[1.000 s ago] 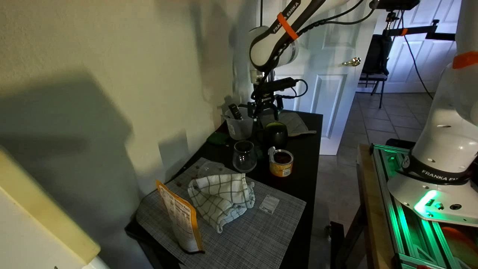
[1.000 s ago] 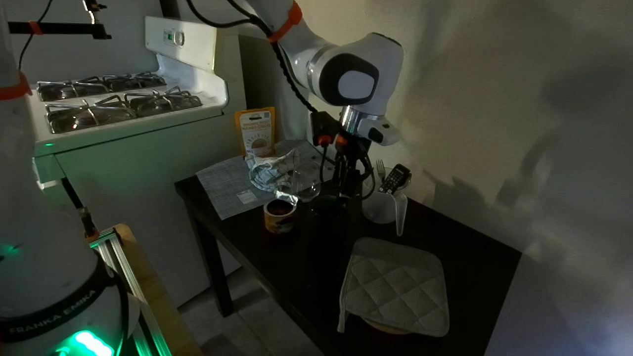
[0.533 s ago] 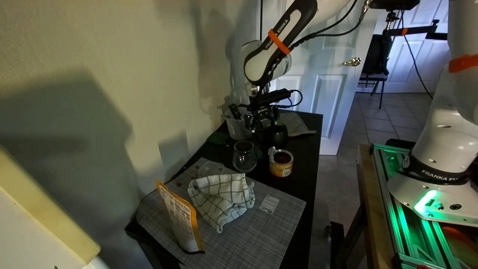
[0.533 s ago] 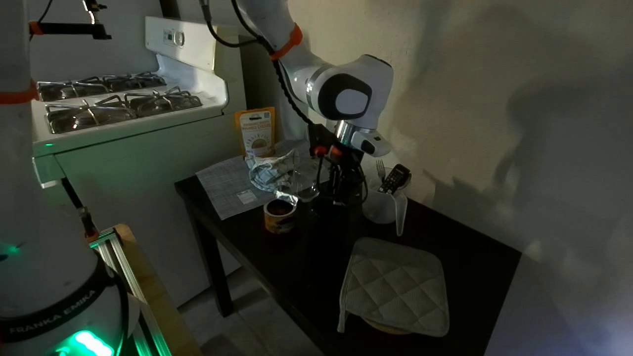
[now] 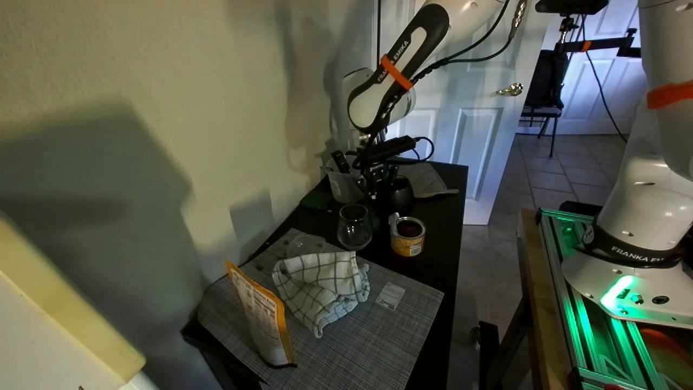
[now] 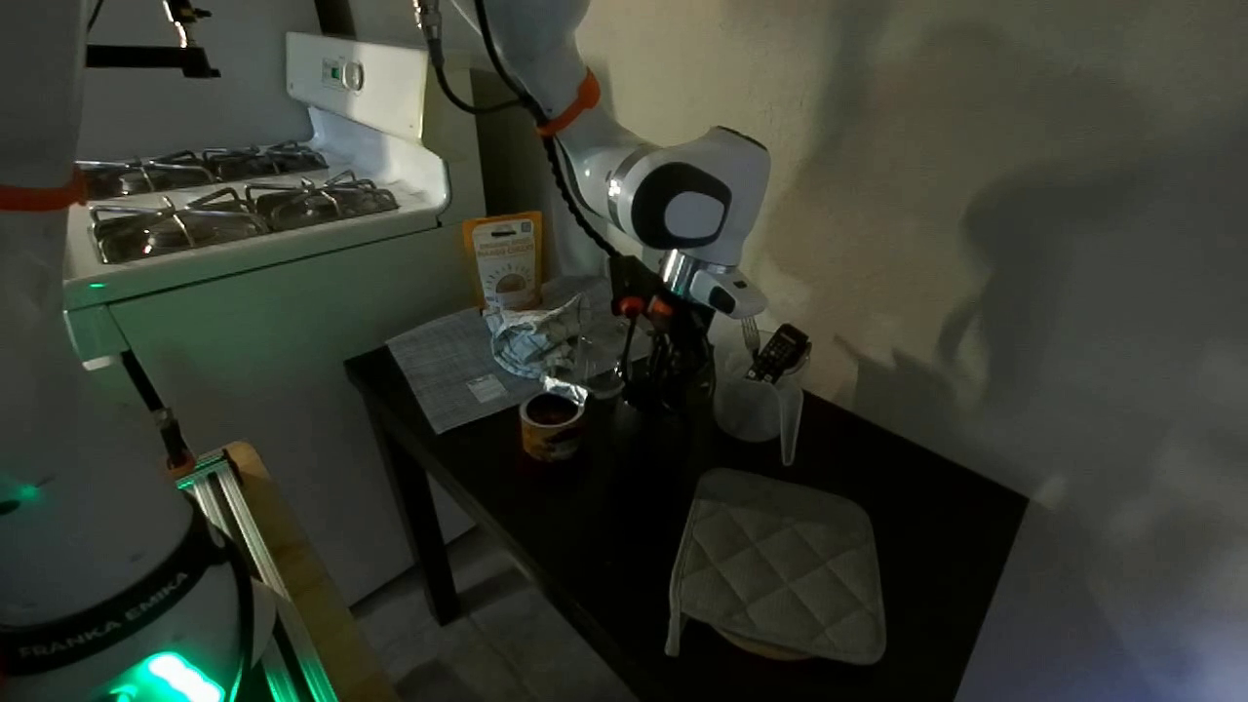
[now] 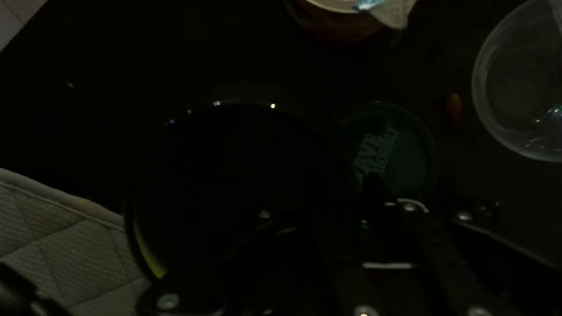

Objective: Move the black mug to the right.

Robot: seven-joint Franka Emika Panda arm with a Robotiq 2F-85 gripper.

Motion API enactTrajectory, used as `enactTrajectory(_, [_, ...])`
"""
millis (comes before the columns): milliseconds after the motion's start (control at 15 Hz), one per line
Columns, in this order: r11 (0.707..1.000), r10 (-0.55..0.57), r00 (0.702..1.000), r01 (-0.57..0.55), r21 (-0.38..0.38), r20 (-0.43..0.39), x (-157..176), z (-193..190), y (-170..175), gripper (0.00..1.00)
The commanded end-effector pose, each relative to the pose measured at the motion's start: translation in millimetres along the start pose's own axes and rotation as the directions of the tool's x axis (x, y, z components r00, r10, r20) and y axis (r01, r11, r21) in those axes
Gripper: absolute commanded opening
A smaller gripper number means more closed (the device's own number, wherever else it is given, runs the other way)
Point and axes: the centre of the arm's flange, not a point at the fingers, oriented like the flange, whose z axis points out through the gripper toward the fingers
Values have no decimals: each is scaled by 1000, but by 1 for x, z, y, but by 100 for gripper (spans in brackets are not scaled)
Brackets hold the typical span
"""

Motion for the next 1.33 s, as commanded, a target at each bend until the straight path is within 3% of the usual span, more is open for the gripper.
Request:
enactTrajectory(0, [999,13,1000,-13,-33,-2,1,-1,-5,1])
enactTrajectory(333, [999,-6,1000,6,-47,-3,-12,-15,4,3])
enactTrajectory(600, [998,-53,994,49,-48,-96,-21,-46,27,3])
enactTrajectory(667, [990,-139,985,136,-35,-101,-19,-58,36,3])
enactTrajectory(933, [933,-353,928,358,24,-117,-17,-102,65,3])
enactTrajectory(1267, [806,-574,812,583,104,-108,-25,-119,99,3])
